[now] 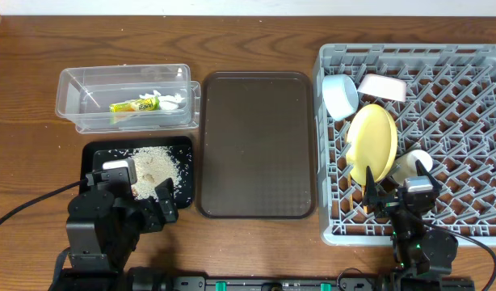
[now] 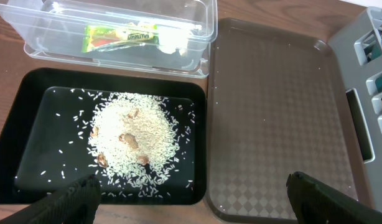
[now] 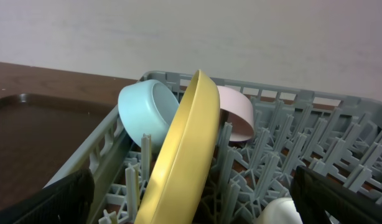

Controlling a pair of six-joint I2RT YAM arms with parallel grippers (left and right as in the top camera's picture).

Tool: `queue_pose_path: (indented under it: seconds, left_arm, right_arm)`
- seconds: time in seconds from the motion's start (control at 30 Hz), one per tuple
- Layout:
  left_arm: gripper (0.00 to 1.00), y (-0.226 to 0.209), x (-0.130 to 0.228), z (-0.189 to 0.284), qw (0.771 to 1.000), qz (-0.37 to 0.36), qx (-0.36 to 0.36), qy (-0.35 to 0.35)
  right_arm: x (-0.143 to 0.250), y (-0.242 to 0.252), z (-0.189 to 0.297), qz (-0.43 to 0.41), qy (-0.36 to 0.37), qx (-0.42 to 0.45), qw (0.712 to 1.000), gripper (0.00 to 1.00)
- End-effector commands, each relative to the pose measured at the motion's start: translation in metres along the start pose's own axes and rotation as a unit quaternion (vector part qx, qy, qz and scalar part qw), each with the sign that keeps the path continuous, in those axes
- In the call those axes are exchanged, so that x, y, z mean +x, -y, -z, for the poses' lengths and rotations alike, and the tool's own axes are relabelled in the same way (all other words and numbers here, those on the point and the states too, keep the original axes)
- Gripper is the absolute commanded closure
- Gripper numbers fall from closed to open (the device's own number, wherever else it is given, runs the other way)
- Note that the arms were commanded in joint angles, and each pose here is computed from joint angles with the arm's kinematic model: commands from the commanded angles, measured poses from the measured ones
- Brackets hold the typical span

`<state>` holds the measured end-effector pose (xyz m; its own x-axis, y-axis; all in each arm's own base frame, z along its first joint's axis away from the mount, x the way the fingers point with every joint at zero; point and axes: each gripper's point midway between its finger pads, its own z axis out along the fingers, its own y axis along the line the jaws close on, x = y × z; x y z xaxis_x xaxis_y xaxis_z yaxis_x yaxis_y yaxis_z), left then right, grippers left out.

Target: Sort waste into correct bins and load items into the dishwasher rack

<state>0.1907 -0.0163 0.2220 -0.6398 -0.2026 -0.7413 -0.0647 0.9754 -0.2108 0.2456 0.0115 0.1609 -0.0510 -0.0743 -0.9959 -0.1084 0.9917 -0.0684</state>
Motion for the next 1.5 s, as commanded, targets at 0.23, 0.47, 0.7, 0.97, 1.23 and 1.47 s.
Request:
queue_pose_path:
  seconds: [0.23, 0.47, 0.7, 0.97, 1.23, 1.47]
  left_arm:
    - [0.02, -0.001, 0.002, -0.001, 1.000, -0.005, -0.002, -0.001]
    - [0.02, -0.003, 0.002, -0.001, 1.000, -0.006, -0.009, 0.000]
    - [0.02, -0.011, 0.015, -0.016, 0.999, -0.004, -0.007, 0.049]
    - [0.02, -0.016, 0.015, -0.059, 0.978, -0.013, 0.024, 0.207]
    - [0.02, -0.015, 0.004, -0.077, 0.945, -0.026, 0.046, 0.322]
    - [0.02, -0.016, 0.027, -0.093, 0.962, -0.035, 0.048, 0.266]
  right_arm:
    - [-0.001, -0.009, 0.000, -0.007, 0.003, -0.020, 1.000, 0.01]
    - [-0.001, -0.009, 0.000, -0.007, 0.003, -0.020, 1.000, 0.01]
    - [-0.001, -0.009, 0.000, -0.007, 0.003, -0.020, 1.000, 0.01]
    - [-0.001, -0.009, 0.000, -0.007, 0.003, -0.020, 1.000, 0.01]
    - [-0.001, -0.009, 0.000, -0.007, 0.003, -0.020, 1.000, 0.01]
    - [-0.001, -0.009, 0.000, -0.007, 0.003, -0.020, 1.000, 0.01]
